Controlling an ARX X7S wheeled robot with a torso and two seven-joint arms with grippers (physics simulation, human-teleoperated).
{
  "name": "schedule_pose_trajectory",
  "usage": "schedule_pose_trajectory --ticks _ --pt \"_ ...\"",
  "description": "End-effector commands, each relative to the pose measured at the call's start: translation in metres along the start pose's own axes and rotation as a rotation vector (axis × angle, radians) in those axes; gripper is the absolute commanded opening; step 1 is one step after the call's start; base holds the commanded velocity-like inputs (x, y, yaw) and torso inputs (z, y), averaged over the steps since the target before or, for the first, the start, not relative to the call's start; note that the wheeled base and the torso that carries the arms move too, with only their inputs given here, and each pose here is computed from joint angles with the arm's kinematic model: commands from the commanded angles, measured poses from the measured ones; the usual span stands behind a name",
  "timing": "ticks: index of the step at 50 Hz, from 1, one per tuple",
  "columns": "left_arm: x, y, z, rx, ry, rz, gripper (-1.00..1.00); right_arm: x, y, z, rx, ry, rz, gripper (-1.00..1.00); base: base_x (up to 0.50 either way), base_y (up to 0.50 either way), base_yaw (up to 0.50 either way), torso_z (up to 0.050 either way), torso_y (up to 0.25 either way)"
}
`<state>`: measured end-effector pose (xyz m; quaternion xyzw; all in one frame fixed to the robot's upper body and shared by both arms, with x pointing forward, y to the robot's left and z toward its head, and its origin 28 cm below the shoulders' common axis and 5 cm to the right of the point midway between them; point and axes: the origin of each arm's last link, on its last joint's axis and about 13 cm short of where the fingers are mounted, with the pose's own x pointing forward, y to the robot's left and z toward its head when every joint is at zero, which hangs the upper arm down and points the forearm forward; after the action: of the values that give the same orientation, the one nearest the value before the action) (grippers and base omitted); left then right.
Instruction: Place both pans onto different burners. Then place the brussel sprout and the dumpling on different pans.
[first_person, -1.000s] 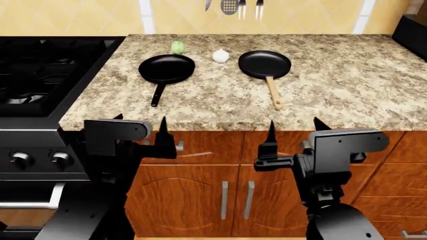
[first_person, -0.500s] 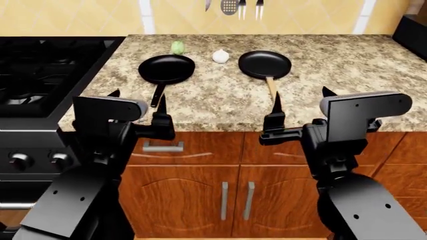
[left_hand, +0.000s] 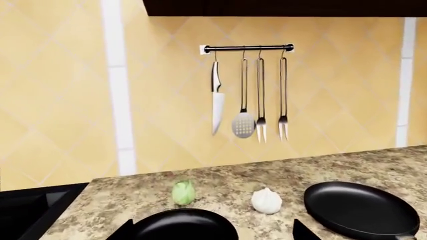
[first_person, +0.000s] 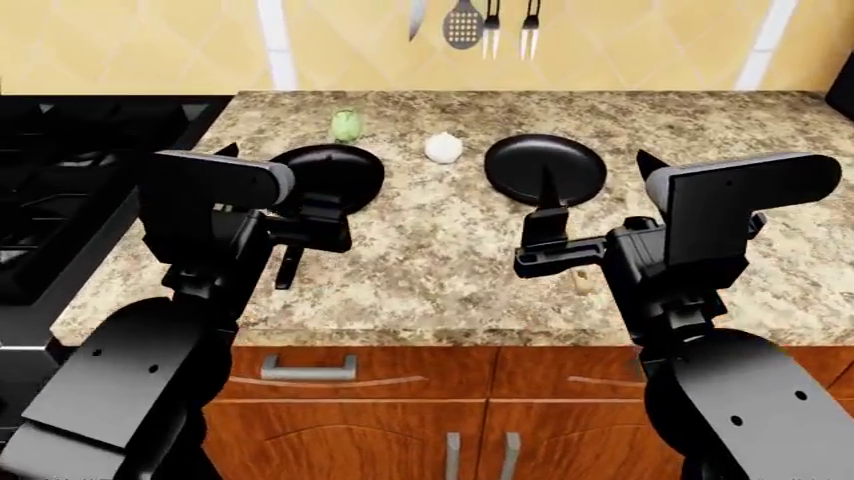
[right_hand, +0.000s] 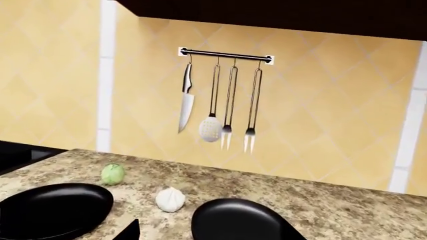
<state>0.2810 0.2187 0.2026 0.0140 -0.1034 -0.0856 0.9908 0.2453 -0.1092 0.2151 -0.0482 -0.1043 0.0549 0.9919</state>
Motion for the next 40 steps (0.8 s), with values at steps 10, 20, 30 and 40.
schedule_pose_trajectory --ticks 10,20,30,40 --pt "-0.0015 -0.0015 0.0028 0.002 0.002 -0.014 1.0 -0.001 -0.0002 0.0063 0.006 -0.006 0.017 1.0 0.5 0.0 0.0 0.0 0.0" --pt "-0.0015 -0.0023 0.0054 0.002 -0.004 -0.02 1.0 -0.0015 -0.0004 0.0078 0.005 -0.008 0.022 1.0 0.5 0.0 0.0 0.0 0.002" --pt "-0.002 -0.0022 0.0058 0.002 -0.006 -0.018 1.0 -0.0019 0.0007 0.0068 -0.007 0.019 0.012 1.0 0.33 0.0 0.0 0.0 0.001" --pt "-0.0014 -0.002 0.0046 -0.003 -0.003 -0.015 1.0 -0.0052 0.0036 0.0114 -0.009 0.149 -0.075 1.0 0.0 0.0 0.0 0.0 0.0"
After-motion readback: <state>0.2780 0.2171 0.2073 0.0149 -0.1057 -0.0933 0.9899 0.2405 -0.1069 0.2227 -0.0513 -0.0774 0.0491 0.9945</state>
